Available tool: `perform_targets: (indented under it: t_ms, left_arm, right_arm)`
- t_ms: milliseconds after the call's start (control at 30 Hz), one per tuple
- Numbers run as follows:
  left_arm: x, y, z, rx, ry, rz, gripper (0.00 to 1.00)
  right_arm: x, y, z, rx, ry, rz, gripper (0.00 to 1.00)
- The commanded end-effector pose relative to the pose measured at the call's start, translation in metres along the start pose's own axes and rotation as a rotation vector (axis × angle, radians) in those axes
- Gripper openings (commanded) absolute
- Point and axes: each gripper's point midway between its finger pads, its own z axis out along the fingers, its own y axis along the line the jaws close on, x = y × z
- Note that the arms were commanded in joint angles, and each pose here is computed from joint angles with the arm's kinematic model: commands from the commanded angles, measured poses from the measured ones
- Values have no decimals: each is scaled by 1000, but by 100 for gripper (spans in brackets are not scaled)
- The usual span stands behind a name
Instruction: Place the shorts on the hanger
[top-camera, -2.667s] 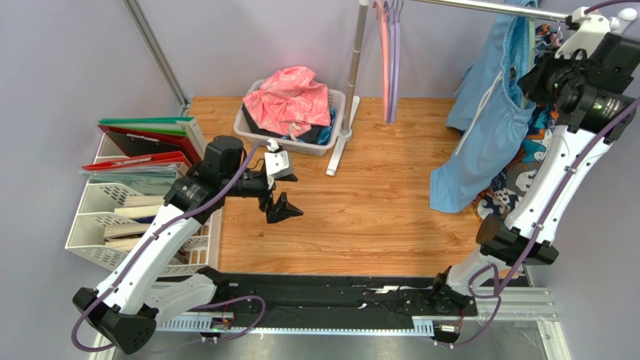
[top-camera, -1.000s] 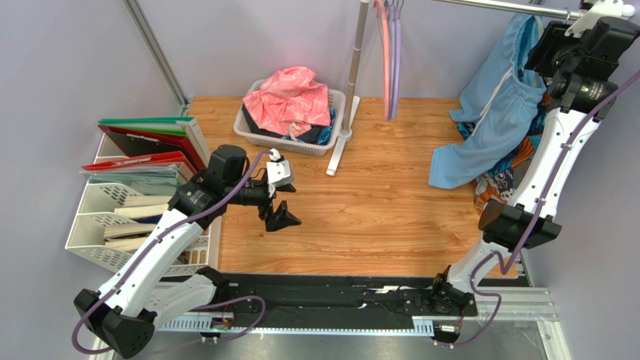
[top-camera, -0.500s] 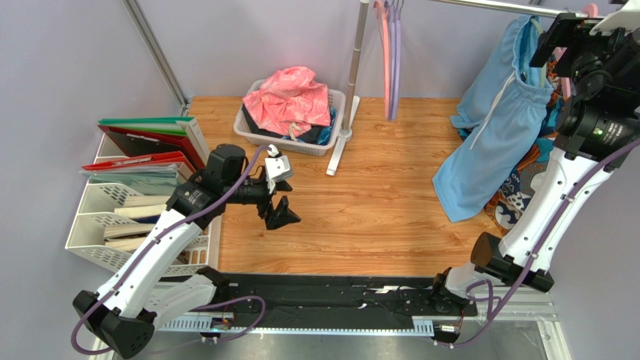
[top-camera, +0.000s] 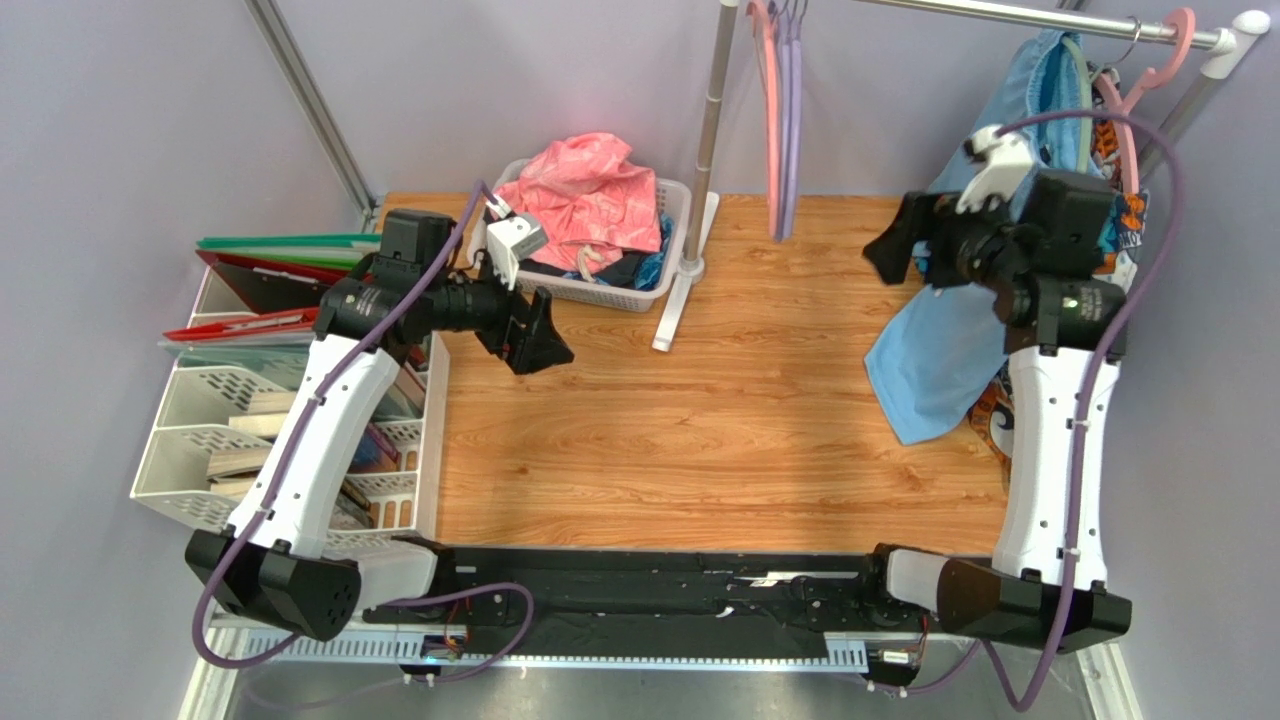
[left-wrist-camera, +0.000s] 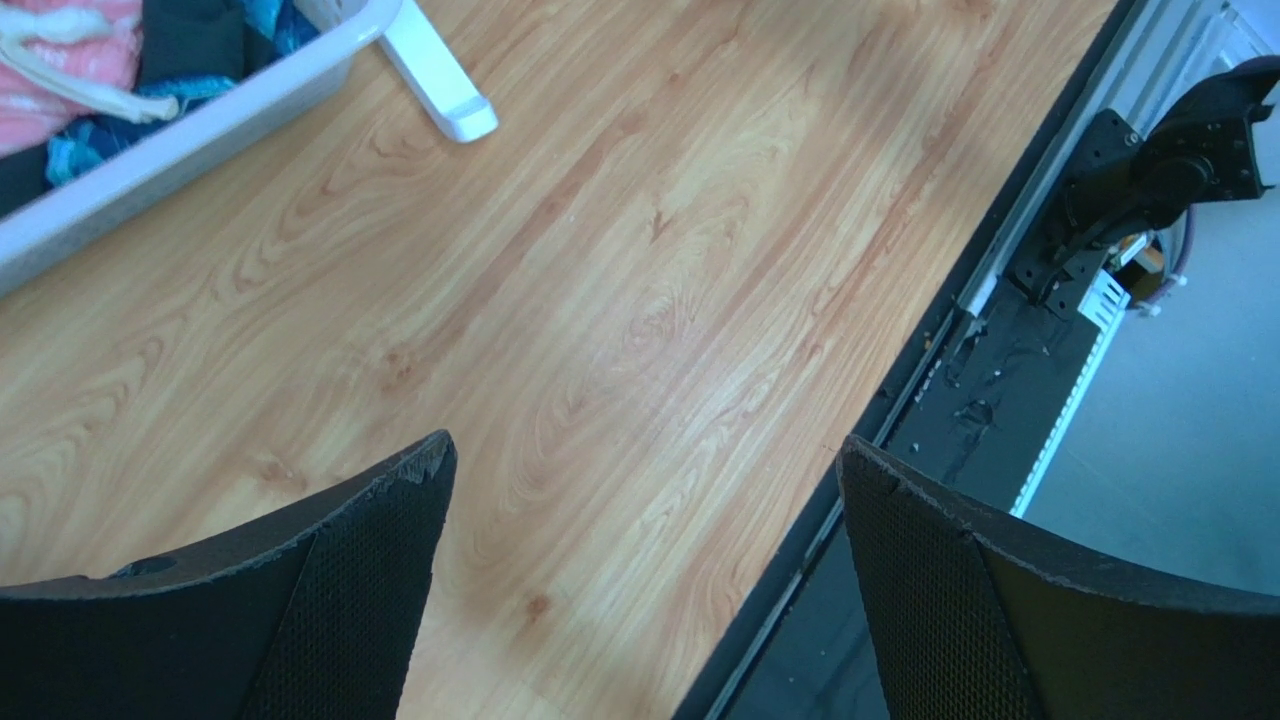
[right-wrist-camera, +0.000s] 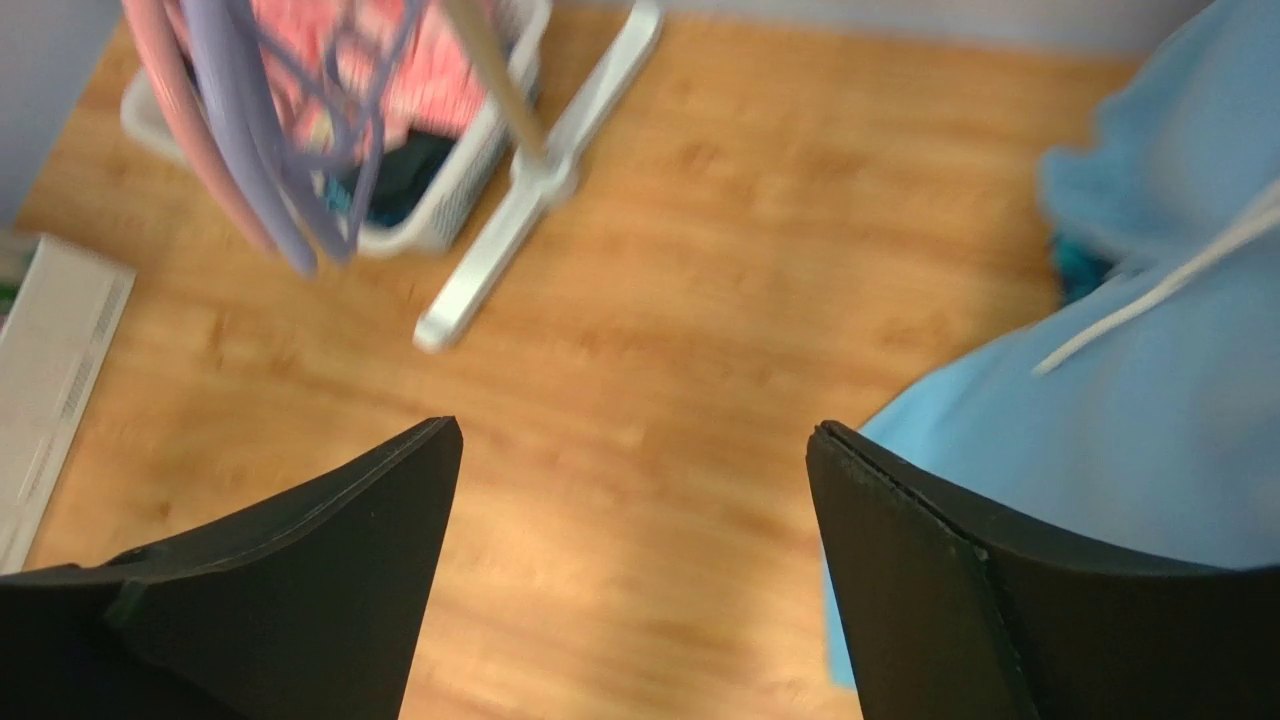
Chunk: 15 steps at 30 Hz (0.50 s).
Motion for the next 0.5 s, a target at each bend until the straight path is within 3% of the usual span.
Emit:
perform_targets:
  t_ms: [0, 167, 467]
  left_arm:
    - [14, -8, -14, -4, 37, -52, 99]
    - [45, 5, -14, -87, 95, -30, 99]
    - [78, 7, -19, -128, 147, 9, 99]
  right_arm:
    - [54, 38, -5, -124, 69, -19, 91]
    - [141, 47, -6, -187, 221, -39, 93]
    - [202, 53, -25, -219, 297, -102, 95]
